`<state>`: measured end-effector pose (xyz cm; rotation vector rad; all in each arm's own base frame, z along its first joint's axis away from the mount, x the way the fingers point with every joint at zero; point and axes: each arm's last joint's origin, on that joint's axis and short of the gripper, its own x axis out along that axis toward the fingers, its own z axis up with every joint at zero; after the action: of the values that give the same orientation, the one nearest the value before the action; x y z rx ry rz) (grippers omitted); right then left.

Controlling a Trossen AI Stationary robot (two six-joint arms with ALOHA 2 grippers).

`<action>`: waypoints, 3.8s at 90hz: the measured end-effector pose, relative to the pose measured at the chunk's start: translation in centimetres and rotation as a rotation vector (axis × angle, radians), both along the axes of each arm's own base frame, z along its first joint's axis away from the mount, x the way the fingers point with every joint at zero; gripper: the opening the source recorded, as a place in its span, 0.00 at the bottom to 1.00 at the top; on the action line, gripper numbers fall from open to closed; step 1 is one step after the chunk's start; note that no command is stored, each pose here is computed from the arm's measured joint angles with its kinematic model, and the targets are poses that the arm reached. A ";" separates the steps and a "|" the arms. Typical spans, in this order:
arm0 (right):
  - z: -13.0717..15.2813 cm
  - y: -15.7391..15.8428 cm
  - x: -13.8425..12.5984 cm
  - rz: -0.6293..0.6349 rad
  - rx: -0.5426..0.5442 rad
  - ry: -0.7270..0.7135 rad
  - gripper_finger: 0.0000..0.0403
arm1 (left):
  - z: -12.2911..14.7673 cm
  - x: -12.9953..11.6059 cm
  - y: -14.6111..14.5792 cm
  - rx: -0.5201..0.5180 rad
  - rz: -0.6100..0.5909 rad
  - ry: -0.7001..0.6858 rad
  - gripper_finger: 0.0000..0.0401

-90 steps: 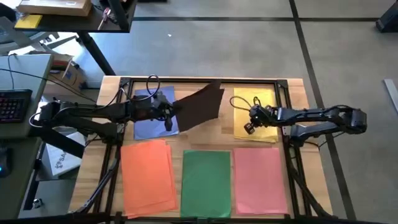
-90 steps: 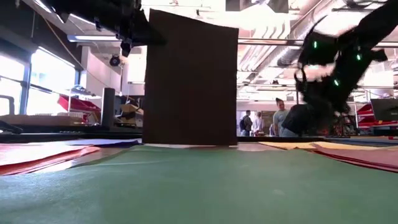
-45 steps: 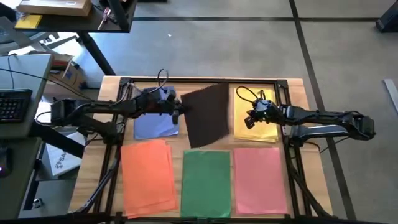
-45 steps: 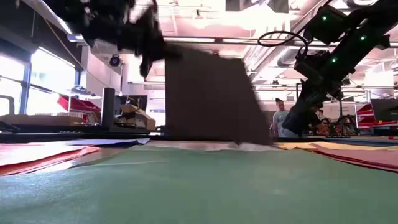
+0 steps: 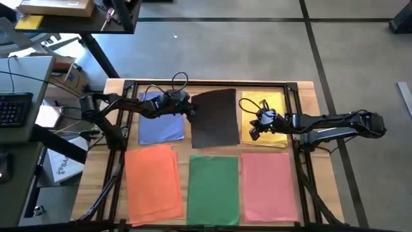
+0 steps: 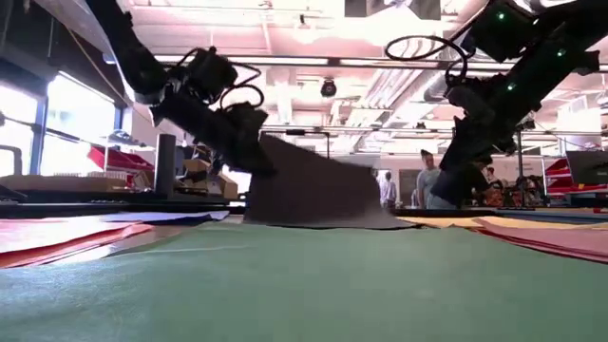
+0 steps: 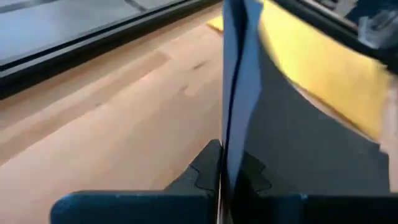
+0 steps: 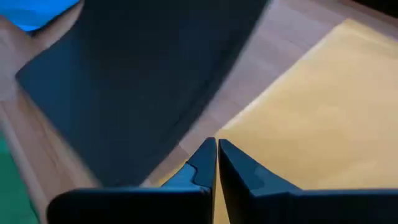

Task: Organize paper
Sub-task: Move the stacked black papers to the upper middle of the table

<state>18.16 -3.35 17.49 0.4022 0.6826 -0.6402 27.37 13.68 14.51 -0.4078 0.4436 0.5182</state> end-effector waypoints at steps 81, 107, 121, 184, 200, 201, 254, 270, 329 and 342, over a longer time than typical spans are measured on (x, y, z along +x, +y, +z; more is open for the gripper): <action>-3.3 0.6 7.2 0.018 0.025 0.093 0.00 | -1.3 -0.4 2.2 0.173 0.022 0.150 0.26; -2.2 -0.2 7.7 -0.025 -0.001 0.125 0.00 | -0.5 -1.1 2.7 0.218 0.064 0.176 0.32; -2.2 -0.8 7.6 -0.043 0.002 0.137 0.00 | -0.7 -1.6 2.9 0.194 0.069 0.221 0.33; -6.4 -5.6 8.0 -0.092 0.131 0.226 0.00 | 0.0 -1.2 -5.4 0.013 -0.124 0.490 0.08; -6.6 -5.4 8.1 -0.073 0.139 0.231 0.00 | -1.7 -0.6 -5.7 0.000 -0.117 0.521 0.01; -6.5 -5.3 8.1 -0.072 0.139 0.231 0.00 | -1.9 -0.6 -5.7 -0.001 -0.117 0.523 0.01; -5.1 -4.5 9.6 -0.041 0.179 0.271 0.00 | -2.9 0.0 -4.6 0.082 -0.057 0.528 0.01; -4.2 -4.5 10.1 -0.033 0.175 0.304 0.00 | -2.4 -0.2 -4.6 0.123 -0.043 0.547 0.01; -5.8 -0.7 15.5 0.114 0.065 0.093 0.00 | -0.1 -8.0 -8.2 -0.051 0.068 0.755 0.01; -7.6 -1.0 16.0 0.078 0.071 0.098 0.00 | -2.2 -9.0 -8.0 -0.024 0.053 0.764 0.01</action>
<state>34.18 -4.37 9.91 0.4099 0.8124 -0.5651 18.37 5.69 12.27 -0.2310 1.1771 0.7153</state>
